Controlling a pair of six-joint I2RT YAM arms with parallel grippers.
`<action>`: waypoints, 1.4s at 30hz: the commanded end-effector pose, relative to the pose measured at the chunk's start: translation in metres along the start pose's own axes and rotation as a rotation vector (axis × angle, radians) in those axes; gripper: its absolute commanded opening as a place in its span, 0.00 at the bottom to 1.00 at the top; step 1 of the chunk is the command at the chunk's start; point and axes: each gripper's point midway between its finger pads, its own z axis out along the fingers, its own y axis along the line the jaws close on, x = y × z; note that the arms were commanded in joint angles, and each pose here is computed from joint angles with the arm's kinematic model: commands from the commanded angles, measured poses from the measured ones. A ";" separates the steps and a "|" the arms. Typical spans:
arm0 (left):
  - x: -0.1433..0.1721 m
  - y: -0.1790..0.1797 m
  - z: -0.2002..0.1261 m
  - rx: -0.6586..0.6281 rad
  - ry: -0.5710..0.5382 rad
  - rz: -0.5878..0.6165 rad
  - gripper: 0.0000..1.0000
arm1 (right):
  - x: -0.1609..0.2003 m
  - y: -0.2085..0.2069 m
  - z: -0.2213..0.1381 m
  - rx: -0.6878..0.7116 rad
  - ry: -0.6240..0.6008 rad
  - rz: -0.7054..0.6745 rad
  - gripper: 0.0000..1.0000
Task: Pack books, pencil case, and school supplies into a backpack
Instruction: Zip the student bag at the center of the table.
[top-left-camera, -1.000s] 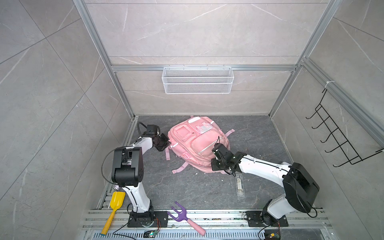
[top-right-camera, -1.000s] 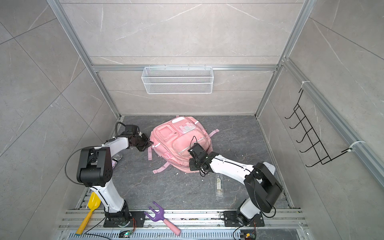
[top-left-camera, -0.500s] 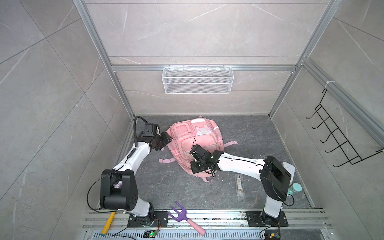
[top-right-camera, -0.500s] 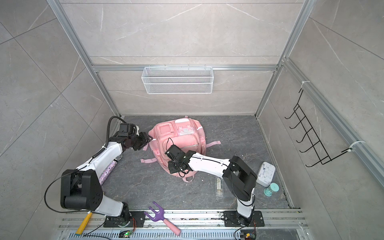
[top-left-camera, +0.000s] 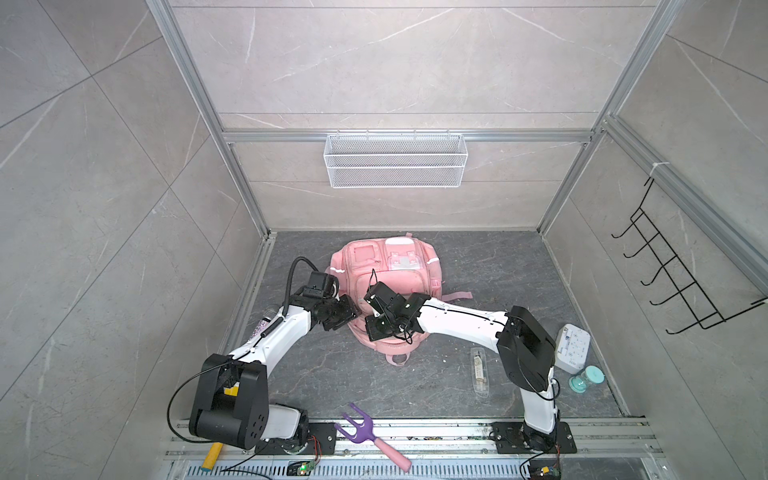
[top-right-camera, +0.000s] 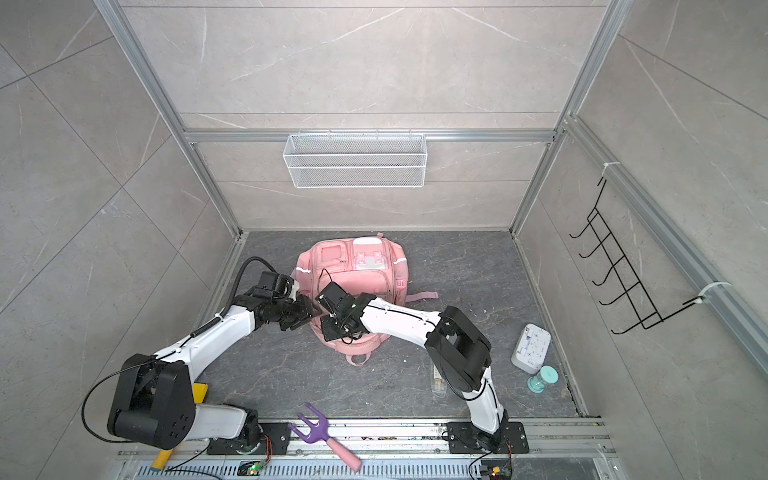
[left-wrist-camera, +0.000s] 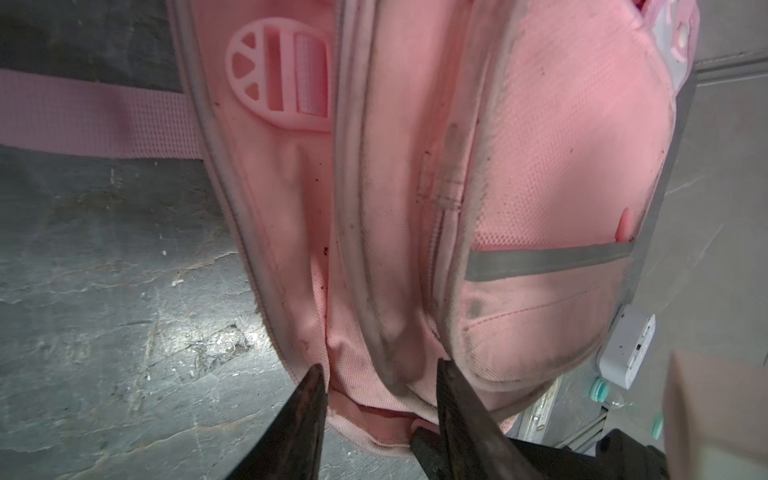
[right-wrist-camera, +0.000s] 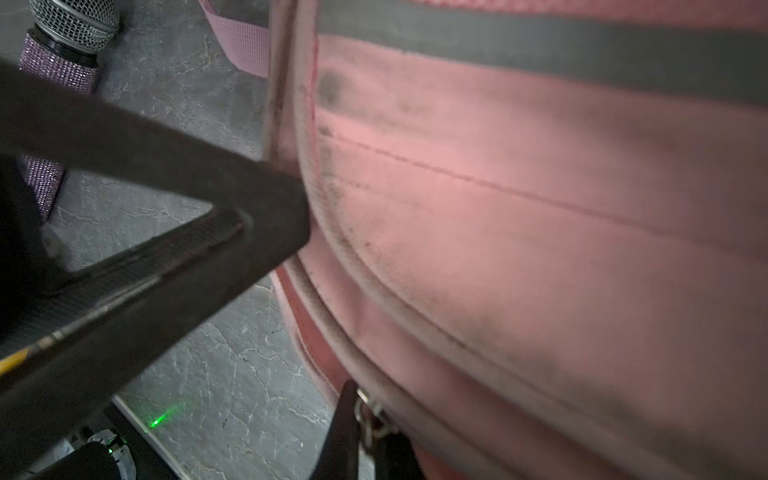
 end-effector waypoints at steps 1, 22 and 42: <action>-0.003 -0.014 0.002 0.049 -0.016 0.009 0.40 | -0.010 0.014 -0.007 -0.042 -0.018 -0.010 0.00; -0.057 0.013 0.000 -0.052 -0.133 -0.051 0.00 | 0.038 -0.063 -0.048 0.127 -0.006 0.001 0.00; -0.109 0.013 0.014 -0.018 -0.189 -0.129 0.00 | 0.032 -0.130 -0.066 0.158 -0.021 0.125 0.00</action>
